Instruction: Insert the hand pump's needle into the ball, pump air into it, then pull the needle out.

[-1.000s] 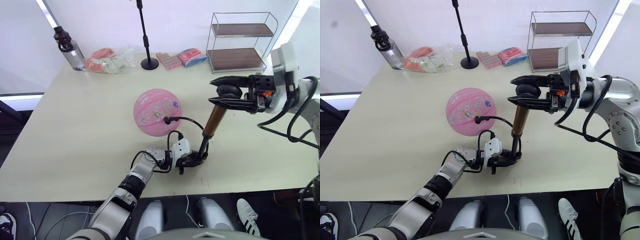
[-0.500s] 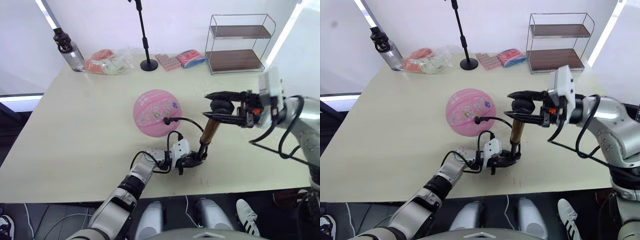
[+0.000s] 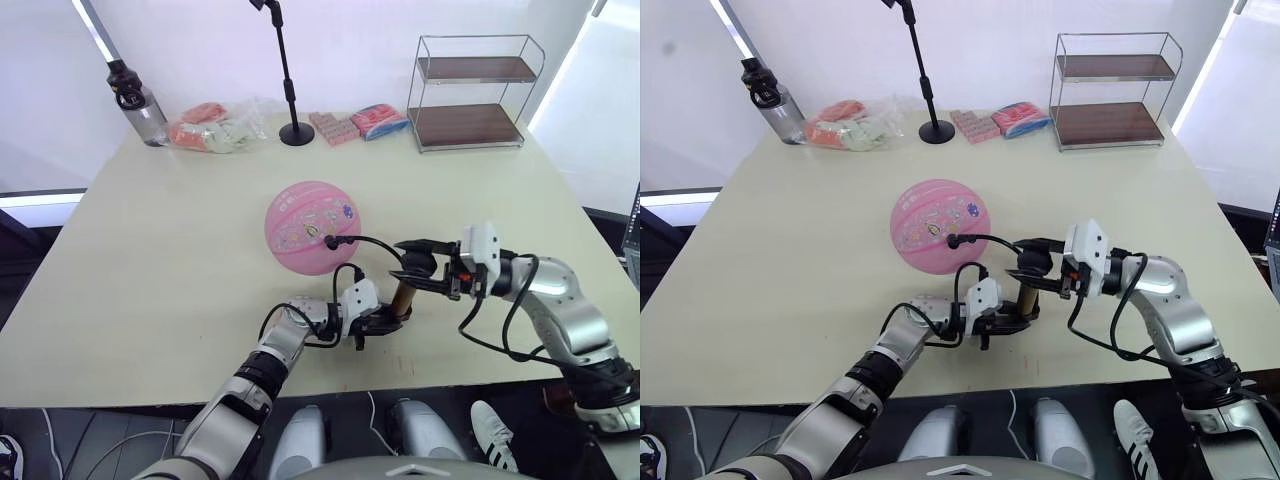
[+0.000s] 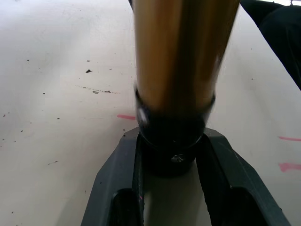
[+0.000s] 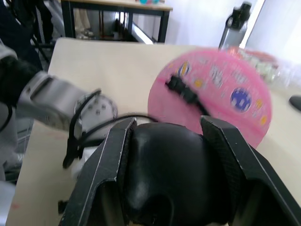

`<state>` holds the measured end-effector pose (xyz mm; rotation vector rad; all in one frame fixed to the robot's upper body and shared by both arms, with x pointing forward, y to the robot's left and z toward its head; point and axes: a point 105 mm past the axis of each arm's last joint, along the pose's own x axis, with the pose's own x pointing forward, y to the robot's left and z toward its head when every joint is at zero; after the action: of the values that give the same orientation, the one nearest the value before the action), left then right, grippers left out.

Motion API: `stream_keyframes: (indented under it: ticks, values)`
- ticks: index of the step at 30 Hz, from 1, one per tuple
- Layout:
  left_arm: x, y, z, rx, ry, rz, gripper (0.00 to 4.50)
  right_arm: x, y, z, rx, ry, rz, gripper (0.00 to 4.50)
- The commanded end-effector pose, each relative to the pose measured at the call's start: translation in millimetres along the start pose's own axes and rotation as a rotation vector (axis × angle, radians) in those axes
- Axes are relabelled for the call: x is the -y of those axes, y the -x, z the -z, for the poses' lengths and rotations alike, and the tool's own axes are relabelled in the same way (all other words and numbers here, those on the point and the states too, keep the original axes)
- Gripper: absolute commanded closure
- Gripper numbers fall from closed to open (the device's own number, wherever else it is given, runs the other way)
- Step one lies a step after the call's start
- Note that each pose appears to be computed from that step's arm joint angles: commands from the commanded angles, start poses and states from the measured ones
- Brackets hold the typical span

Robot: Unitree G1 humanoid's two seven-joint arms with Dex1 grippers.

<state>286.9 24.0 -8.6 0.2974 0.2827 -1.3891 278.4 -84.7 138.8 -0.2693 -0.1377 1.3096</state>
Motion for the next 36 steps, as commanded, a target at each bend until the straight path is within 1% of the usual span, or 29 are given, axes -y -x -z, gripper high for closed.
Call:
stream_keyframes:
  ticks: [1, 3, 5, 7, 11, 14, 17, 20, 23, 25, 28, 30, 31, 34, 36]
  values:
    - [20, 19, 72, -0.237, 0.196, -0.009, 3.39, -4, 5, 24, -0.101, -0.055, -0.005, 2.85]
    - [20, 19, 72, -0.237, 0.196, -0.010, 3.39, 1, 7, 15, -0.087, -0.036, -0.005, 2.85]
    - [20, 18, 72, -0.236, 0.197, -0.010, 3.39, 9, 10, -7, -0.065, 0.012, -0.012, 2.85]
    - [20, 18, 72, -0.235, 0.198, -0.010, 3.39, 13, 12, -21, -0.049, 0.034, -0.013, 2.85]
    - [20, 16, 72, -0.232, 0.199, -0.007, 3.39, 23, 15, -63, 0.017, 0.061, -0.011, 2.85]
    - [21, 16, 72, -0.231, 0.200, -0.005, 3.39, 29, 19, -90, 0.042, 0.073, -0.015, 2.85]
    - [20, 16, 72, -0.232, 0.201, -0.005, 3.39, 34, 24, -123, 0.109, 0.063, -0.010, 2.85]
    - [21, 16, 72, -0.231, 0.201, -0.006, 3.39, 37, 28, -145, 0.142, 0.068, -0.012, 2.85]
    - [21, 16, 72, -0.232, 0.201, -0.006, 3.39, 43, 35, -172, 0.182, 0.088, -0.002, 2.85]
    - [21, 16, 72, -0.232, 0.201, -0.007, 3.39, 44, 38, -183, 0.198, 0.095, -0.003, 2.85]
    - [20, 16, 72, -0.232, 0.202, -0.008, 3.39, 43, 39, -192, 0.205, 0.096, -0.011, 2.85]
    - [20, 16, 73, -0.232, 0.202, -0.008, 3.39, 42, 38, -190, 0.196, 0.092, -0.014, 2.85]
    - [21, 16, 73, -0.232, 0.202, -0.007, 3.39, 41, 36, -182, 0.172, 0.088, -0.020, 2.85]
    - [21, 15, 72, -0.232, 0.202, -0.006, 3.39, 36, 30, -147, 0.075, 0.067, -0.027, 2.85]
    - [20, 15, 72, -0.232, 0.201, -0.007, 3.39, 32, 27, -129, 0.058, 0.046, -0.026, 2.85]
